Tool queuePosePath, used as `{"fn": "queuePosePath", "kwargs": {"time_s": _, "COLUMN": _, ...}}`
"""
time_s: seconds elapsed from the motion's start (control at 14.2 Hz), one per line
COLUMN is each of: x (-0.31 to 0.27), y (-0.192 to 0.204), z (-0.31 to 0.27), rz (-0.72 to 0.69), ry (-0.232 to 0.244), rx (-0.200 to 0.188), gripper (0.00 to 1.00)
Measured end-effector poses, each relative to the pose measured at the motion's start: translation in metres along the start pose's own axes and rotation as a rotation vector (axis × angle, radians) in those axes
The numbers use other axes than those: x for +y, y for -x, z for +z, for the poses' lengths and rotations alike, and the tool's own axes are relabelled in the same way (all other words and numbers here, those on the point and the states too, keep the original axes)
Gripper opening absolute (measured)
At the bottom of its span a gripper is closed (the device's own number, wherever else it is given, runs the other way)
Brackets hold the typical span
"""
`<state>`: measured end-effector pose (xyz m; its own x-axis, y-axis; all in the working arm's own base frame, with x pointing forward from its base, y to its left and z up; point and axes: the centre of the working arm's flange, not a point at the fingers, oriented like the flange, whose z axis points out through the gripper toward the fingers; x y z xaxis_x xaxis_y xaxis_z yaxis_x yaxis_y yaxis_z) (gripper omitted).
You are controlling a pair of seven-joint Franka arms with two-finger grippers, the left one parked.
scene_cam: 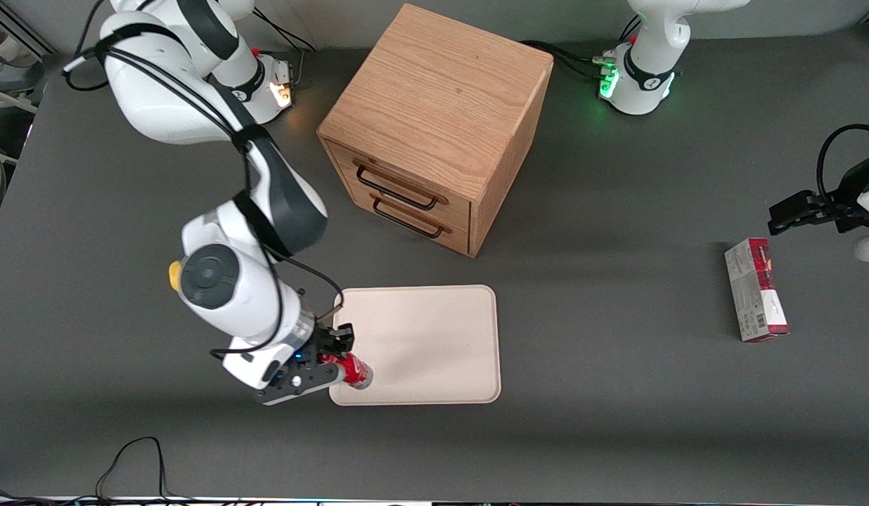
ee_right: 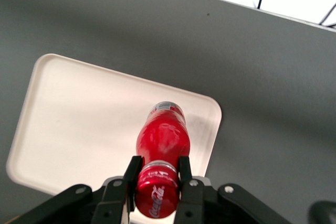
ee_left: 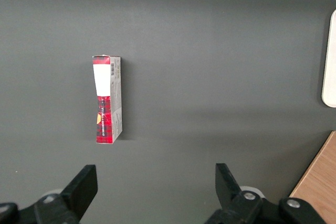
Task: Place coke bottle on tray
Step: 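Lower the bottle onto the tray corner and open the right gripper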
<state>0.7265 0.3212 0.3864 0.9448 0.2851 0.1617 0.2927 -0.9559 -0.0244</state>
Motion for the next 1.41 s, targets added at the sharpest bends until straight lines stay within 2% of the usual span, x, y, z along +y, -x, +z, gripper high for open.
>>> {"fn": "queuePosePath", "kwargs": {"time_s": 0.21, "x": -0.009, "y": 0.0, "z": 0.038, "rz": -0.063, "ry": 0.036, "rx": 0.012, "gripper": 0.33}}
{"fn": "queuePosePath", "kwargs": {"time_s": 0.64, "x": -0.003, "y": 0.001, "z": 0.055, "rz": -0.081, "ry": 0.038, "rx": 0.003, "gripper": 0.33}}
{"fn": "queuePosePath", "kwargs": {"time_s": 1.06, "x": 0.009, "y": 0.007, "z": 0.07, "rz": -0.074, "ry": 0.044, "rx": -0.035, "gripper": 0.35}}
{"fn": "queuePosePath", "kwargs": {"time_s": 1.13, "x": 0.009, "y": 0.008, "z": 0.069, "rz": -0.075, "ry": 0.046, "rx": -0.043, "gripper": 0.41}}
{"fn": "queuePosePath", "kwargs": {"time_s": 1.27, "x": 0.009, "y": 0.009, "z": 0.064, "rz": -0.074, "ry": 0.051, "rx": -0.058, "gripper": 0.6}}
{"fn": "queuePosePath", "kwargs": {"time_s": 1.41, "x": 0.01, "y": 0.008, "z": 0.058, "rz": -0.072, "ry": 0.052, "rx": -0.055, "gripper": 0.81}}
